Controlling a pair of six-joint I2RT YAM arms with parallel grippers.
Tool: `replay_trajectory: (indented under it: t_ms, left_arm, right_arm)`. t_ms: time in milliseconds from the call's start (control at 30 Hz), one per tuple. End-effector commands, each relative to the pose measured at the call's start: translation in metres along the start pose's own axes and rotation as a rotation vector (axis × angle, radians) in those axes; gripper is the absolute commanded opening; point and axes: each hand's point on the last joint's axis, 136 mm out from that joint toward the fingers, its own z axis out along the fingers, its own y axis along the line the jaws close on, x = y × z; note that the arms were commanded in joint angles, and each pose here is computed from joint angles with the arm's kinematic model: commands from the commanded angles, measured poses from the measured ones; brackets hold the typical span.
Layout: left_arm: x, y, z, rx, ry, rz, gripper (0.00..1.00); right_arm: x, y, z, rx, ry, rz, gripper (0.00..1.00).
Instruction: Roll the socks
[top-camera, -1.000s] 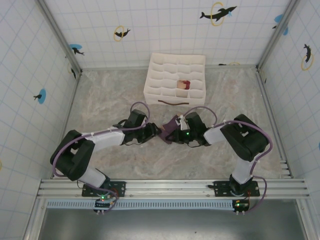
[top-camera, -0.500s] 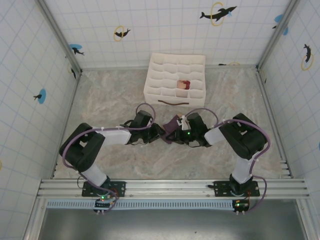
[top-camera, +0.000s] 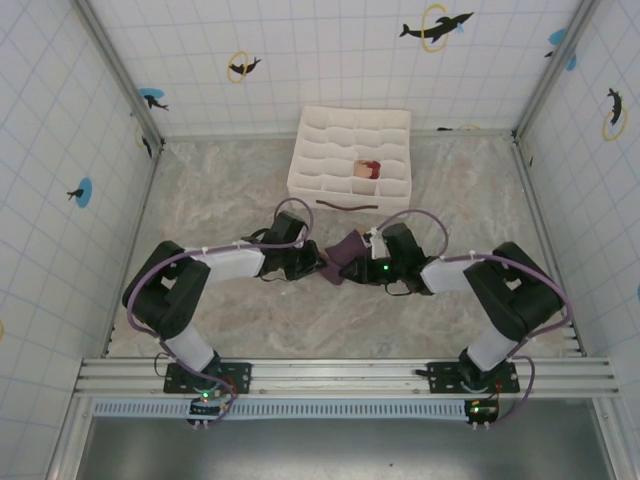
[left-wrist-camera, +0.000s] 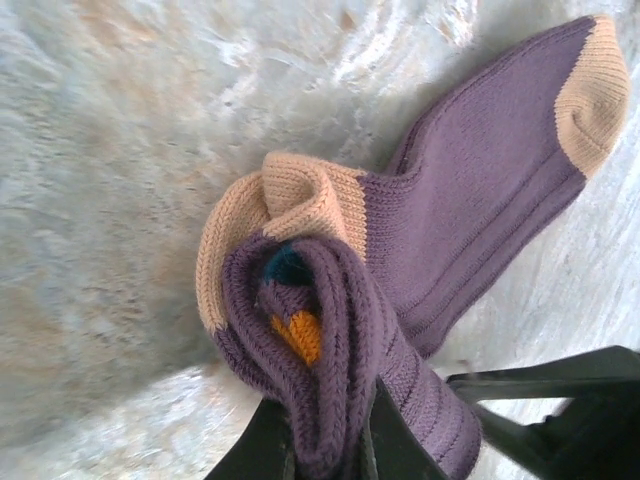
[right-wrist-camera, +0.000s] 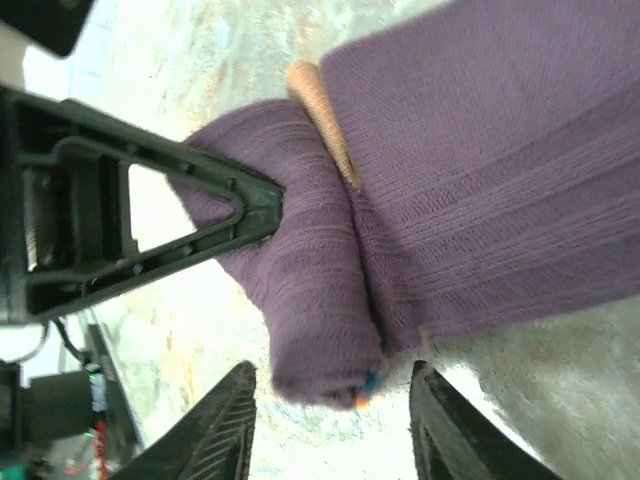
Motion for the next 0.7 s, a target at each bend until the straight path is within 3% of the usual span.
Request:
replay_trajectory:
  t_ms: [0, 233, 667]
  left_arm:
    - [0.008, 0.017, -0.012, -0.084, 0.030, 0.013, 0.00]
    - [0.019, 0.025, -0.019, -0.096, 0.051, -0.003, 0.00]
    - [0.024, 0.028, -0.022, -0.085, 0.068, -0.008, 0.00]
  right_arm:
    - [-0.005, 0.009, -0.008, 0.062, -0.016, -0.166, 0.49]
    - [-0.012, 0.035, -0.008, 0.283, -0.105, -0.581, 0.70]
    - [0.008, 0.067, 0.031, 0.589, -0.205, -1.160, 0.66]
